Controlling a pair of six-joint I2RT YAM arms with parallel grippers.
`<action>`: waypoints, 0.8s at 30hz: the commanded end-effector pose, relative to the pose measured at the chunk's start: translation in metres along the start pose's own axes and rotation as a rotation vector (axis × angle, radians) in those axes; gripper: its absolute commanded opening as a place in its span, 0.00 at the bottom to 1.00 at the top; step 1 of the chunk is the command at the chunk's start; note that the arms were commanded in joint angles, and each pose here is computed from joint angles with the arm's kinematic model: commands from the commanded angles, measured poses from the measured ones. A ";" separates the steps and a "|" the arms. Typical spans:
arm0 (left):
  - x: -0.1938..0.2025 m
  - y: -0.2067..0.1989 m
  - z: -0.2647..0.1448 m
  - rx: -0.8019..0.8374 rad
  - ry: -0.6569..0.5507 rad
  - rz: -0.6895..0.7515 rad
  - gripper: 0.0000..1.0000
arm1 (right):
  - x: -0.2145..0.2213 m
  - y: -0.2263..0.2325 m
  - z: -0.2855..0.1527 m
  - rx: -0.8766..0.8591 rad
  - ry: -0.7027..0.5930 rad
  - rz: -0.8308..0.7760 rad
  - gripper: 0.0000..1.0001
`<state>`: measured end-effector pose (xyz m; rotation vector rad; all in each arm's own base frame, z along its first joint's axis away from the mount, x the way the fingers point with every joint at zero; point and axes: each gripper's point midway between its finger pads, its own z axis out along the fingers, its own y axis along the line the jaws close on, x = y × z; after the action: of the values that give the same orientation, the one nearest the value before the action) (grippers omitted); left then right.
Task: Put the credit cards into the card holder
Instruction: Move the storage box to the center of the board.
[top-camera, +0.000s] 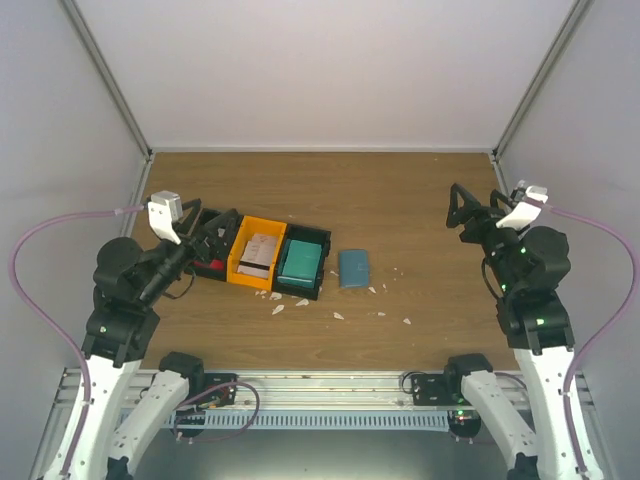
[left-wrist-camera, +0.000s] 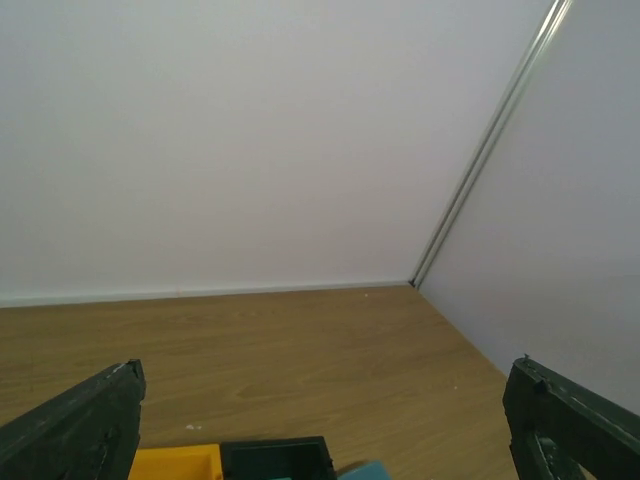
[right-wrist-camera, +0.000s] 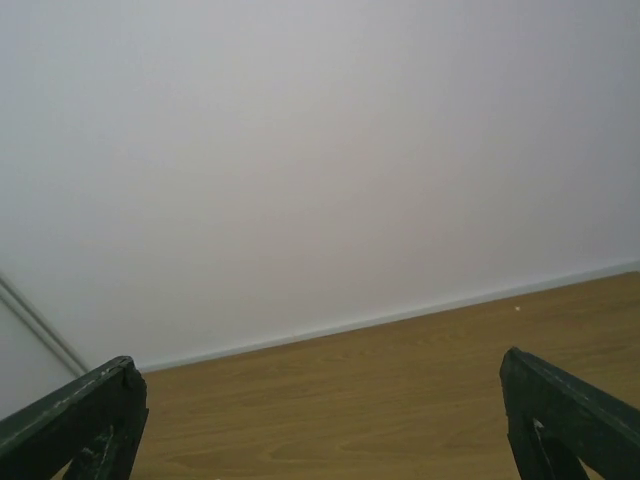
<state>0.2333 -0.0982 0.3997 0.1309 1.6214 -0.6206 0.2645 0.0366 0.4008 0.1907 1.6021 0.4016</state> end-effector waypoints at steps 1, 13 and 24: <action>-0.018 -0.009 0.003 0.067 -0.078 -0.004 0.98 | -0.007 0.018 0.004 -0.134 -0.022 -0.004 0.97; 0.041 -0.016 0.031 0.238 0.106 -0.154 0.99 | 0.041 0.038 0.032 -0.358 0.149 0.059 0.95; 0.215 0.036 0.019 -0.023 0.588 -0.556 0.99 | 0.144 0.062 0.051 -0.454 0.413 0.084 0.99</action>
<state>0.2471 -0.1400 0.2373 0.0167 2.0473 -1.0332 0.3011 0.1273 0.3029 -0.1269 1.8354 0.8670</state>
